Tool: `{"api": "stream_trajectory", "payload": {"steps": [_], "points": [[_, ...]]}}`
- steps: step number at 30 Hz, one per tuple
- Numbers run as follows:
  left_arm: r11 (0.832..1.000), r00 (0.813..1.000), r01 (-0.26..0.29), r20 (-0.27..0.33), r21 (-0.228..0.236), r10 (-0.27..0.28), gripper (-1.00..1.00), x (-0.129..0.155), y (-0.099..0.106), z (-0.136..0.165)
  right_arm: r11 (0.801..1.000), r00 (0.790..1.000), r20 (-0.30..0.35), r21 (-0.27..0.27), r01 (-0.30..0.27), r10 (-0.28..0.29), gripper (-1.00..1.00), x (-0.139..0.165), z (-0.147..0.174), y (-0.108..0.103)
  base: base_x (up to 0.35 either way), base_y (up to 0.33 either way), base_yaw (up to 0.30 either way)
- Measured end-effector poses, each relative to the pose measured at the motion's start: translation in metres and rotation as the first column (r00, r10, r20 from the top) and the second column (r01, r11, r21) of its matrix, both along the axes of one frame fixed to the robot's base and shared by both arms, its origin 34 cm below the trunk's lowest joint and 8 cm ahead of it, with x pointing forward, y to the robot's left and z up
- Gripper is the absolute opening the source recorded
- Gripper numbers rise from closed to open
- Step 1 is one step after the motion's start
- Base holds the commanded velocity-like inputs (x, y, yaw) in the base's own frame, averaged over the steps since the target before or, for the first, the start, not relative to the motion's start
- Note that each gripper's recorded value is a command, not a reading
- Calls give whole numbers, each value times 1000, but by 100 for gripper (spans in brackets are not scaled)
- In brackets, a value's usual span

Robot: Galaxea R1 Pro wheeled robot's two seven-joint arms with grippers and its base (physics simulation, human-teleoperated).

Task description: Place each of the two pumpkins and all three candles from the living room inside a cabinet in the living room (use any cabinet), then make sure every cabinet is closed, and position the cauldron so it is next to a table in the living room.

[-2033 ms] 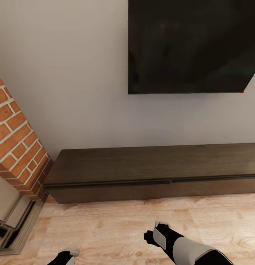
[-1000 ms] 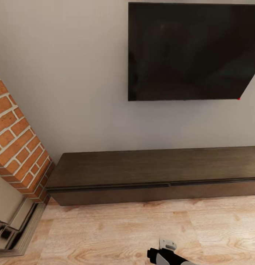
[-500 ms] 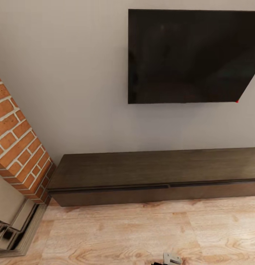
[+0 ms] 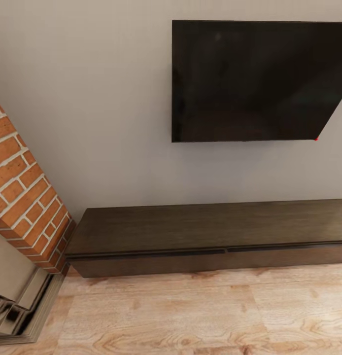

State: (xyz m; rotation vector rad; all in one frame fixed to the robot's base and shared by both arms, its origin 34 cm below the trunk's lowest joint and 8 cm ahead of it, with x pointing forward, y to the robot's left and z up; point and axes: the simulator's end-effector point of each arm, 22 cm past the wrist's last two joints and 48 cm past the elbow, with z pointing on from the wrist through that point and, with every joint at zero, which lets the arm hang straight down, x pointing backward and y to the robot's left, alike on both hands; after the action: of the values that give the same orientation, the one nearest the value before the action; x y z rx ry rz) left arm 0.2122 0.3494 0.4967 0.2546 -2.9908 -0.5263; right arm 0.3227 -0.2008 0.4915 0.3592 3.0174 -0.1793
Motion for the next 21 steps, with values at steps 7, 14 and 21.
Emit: {"api": "stream_trajectory", "payload": {"steps": [7,14,21], "points": [[1000,1000,0,-27,-4,0,100,-21,-1,1,1000,1000,-14,-23,6,-7,100,-28,-2,-14,0,0,0],[1000,1000,3,-8,4,-3,100,-33,1,8,999,999,-49,-46,6,-9,100,-60,2,-31,0,0,0],[1000,1000,3,-13,7,-3,100,-45,2,20,999,998,-60,-51,4,-7,100,-69,12,-34,0,0,0]]}}
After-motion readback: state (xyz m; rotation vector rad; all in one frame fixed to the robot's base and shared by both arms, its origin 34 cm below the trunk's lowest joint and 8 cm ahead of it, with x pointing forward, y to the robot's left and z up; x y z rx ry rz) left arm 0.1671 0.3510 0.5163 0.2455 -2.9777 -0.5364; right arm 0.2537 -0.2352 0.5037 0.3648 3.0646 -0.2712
